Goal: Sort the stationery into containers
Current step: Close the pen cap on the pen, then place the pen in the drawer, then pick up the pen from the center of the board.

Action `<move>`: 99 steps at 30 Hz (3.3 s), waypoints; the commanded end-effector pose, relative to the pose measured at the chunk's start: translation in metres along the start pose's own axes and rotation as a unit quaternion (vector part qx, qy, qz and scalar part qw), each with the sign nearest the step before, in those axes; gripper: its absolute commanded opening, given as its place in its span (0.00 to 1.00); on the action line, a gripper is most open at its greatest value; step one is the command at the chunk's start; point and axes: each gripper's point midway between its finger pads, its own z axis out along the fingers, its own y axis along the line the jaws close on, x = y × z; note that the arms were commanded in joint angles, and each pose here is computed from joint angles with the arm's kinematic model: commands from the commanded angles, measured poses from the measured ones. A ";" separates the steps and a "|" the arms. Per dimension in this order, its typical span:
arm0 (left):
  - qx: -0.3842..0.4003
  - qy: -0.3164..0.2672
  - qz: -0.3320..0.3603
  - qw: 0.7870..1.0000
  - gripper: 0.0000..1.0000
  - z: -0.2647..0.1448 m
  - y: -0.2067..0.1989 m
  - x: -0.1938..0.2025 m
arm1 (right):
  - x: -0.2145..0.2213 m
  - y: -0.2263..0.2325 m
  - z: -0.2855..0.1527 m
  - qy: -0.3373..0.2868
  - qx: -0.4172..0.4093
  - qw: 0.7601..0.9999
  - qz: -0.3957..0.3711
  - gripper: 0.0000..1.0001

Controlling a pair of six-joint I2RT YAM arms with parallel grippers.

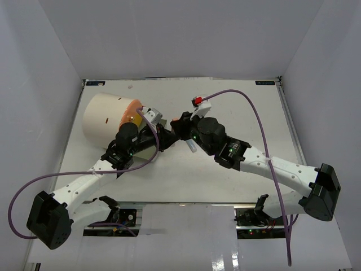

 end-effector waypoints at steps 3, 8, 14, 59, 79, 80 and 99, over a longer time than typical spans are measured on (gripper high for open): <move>0.017 -0.076 0.025 0.997 0.13 -0.013 -0.012 -0.034 | 0.034 0.002 -0.009 0.077 -0.008 0.996 -0.050 0.17; 0.016 -0.069 0.021 0.997 0.15 -0.013 -0.010 -0.024 | 0.028 0.005 -0.011 0.071 -0.010 0.996 -0.044 0.33; 0.018 -0.064 0.017 0.998 0.15 -0.013 -0.010 -0.020 | 0.012 0.001 -0.009 0.050 0.002 0.998 -0.040 0.54; -0.381 0.276 0.010 0.882 0.48 -0.047 0.158 0.059 | 0.059 -0.166 -0.053 0.107 0.156 0.979 -0.072 0.94; -0.233 0.099 -0.084 0.964 0.93 -0.042 0.055 -0.055 | 0.153 -0.159 0.011 0.324 0.099 0.927 -0.163 0.71; -0.230 0.089 -0.086 0.965 0.93 -0.048 0.050 -0.059 | 0.158 -0.158 0.012 0.331 0.096 0.925 -0.163 0.67; -0.218 0.052 -0.111 0.968 0.98 -0.074 0.029 -0.059 | 0.227 -0.173 0.020 0.409 0.102 0.891 -0.171 0.56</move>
